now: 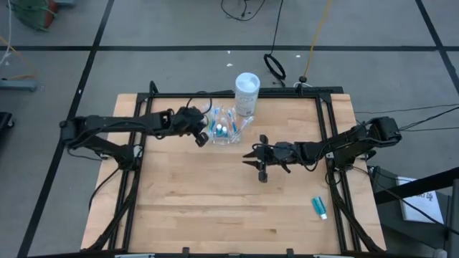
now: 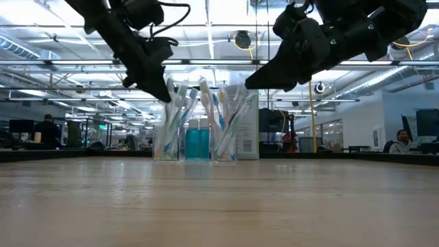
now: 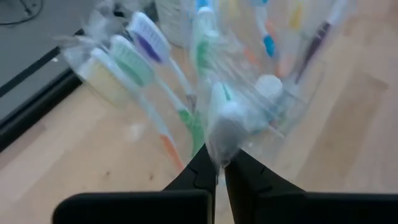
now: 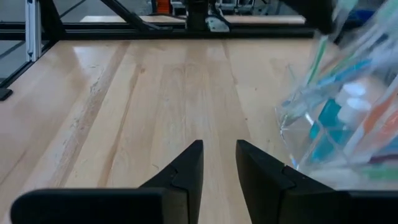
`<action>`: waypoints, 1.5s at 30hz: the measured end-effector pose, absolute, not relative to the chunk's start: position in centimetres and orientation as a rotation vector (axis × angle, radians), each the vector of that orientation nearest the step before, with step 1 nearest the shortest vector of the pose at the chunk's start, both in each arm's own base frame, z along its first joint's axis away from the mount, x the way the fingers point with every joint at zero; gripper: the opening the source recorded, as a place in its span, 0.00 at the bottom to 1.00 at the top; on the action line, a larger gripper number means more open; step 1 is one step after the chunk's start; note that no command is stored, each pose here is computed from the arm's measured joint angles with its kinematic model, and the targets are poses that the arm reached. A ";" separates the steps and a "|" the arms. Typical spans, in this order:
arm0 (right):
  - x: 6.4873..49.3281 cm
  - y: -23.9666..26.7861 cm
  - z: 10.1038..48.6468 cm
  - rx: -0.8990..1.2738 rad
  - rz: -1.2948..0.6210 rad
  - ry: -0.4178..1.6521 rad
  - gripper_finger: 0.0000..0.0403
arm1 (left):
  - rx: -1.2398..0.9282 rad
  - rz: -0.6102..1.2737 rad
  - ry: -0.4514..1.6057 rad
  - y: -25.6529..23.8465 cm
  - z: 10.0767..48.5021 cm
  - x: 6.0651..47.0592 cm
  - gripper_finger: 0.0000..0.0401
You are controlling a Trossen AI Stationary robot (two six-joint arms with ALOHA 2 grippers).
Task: Pick & Place toothbrushing station
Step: Put the green toothbrush into the transparent organizer, then put the blue mouthwash into the transparent organizer
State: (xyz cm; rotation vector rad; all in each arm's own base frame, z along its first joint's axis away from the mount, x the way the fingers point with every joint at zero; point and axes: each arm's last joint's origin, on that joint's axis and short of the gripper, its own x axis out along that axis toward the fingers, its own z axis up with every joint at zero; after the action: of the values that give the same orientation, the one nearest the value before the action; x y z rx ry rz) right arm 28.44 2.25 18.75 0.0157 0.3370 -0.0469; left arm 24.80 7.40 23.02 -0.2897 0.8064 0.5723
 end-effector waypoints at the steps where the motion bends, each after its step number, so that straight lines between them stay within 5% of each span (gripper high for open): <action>1: 28.4 2.2 18.7 0.035 -0.051 0.344 0.21 | -0.291 0.584 0.799 7.6 23.0 24.9 0.05; 11: 27.3 2.2 17.0 0.115 -0.085 0.567 0.28 | -0.246 0.596 0.872 7.9 22.4 24.4 0.32; 18: 23.3 2.8 18.2 0.389 -0.010 0.828 0.37 | -0.232 0.574 0.867 7.2 23.0 23.9 0.43; 23: 19.7 4.4 18.5 0.684 -0.018 1.123 0.37 | -0.226 0.562 0.829 6.6 24.7 22.5 0.45; 31: 15.0 6.9 17.9 1.155 -0.333 1.677 0.33 | -0.181 0.649 0.679 6.2 27.9 19.6 0.45; 45: 13.2 10.3 17.8 1.228 -0.571 1.791 0.32 | -0.137 0.642 0.571 6.1 29.2 19.5 0.45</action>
State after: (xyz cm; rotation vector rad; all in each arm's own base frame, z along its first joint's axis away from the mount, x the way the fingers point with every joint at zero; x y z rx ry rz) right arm 13.16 10.27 17.77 1.2282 1.7915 -0.5707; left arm 19.45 6.13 29.24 -0.1365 0.5707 0.6420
